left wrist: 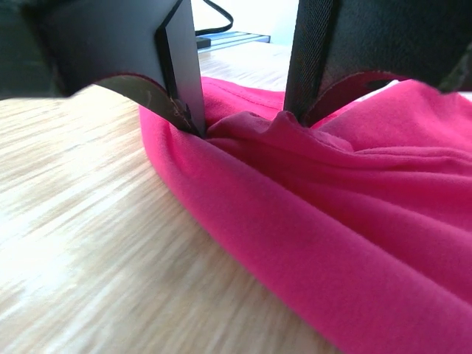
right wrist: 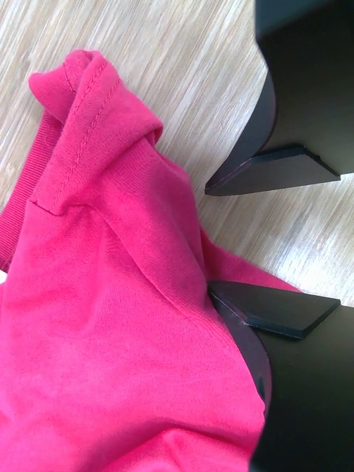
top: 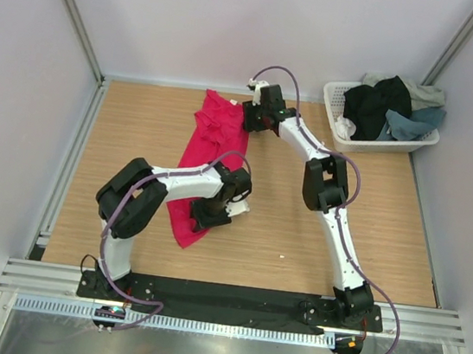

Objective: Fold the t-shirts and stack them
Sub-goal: Fold the tshirt

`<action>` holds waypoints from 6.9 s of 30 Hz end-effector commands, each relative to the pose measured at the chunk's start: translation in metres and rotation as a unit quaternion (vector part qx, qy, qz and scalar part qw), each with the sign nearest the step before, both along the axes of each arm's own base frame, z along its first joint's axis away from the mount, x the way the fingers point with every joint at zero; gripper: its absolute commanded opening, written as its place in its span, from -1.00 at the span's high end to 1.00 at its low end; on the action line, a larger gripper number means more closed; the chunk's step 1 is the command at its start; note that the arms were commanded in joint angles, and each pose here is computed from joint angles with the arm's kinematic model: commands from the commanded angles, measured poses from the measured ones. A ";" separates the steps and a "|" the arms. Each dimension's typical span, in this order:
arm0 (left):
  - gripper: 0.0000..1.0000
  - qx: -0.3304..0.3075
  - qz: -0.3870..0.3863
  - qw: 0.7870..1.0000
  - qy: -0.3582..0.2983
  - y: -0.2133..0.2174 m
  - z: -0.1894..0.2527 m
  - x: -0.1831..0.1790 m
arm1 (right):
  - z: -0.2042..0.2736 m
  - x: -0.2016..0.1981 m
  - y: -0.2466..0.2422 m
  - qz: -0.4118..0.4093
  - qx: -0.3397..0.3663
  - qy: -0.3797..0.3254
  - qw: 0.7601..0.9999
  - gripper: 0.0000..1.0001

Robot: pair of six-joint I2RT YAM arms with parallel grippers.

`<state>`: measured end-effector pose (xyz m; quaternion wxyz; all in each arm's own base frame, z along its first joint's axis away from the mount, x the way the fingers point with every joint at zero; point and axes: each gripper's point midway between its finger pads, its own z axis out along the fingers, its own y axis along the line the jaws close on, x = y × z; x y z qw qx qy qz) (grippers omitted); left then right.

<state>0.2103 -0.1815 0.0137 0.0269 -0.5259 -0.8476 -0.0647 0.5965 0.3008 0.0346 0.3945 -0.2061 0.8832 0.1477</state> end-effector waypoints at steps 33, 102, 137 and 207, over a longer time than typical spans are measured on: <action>-0.13 -0.312 0.000 0.949 0.038 -0.034 0.135 -0.005 | 0.100 -0.079 0.052 0.137 0.235 0.110 0.956 -0.12; 0.45 -0.070 0.082 0.957 0.268 -0.042 -0.045 -0.058 | 0.365 -0.094 -0.225 -0.125 0.043 -0.274 0.953 -0.26; -0.25 -0.293 -0.089 0.952 -0.010 -0.183 0.159 0.024 | 0.303 -0.211 -0.224 -0.110 0.080 -0.183 0.974 -0.28; -0.54 -0.384 0.427 0.814 -0.089 0.019 0.007 0.346 | -0.011 -0.011 -0.016 -0.023 0.224 0.165 0.960 0.93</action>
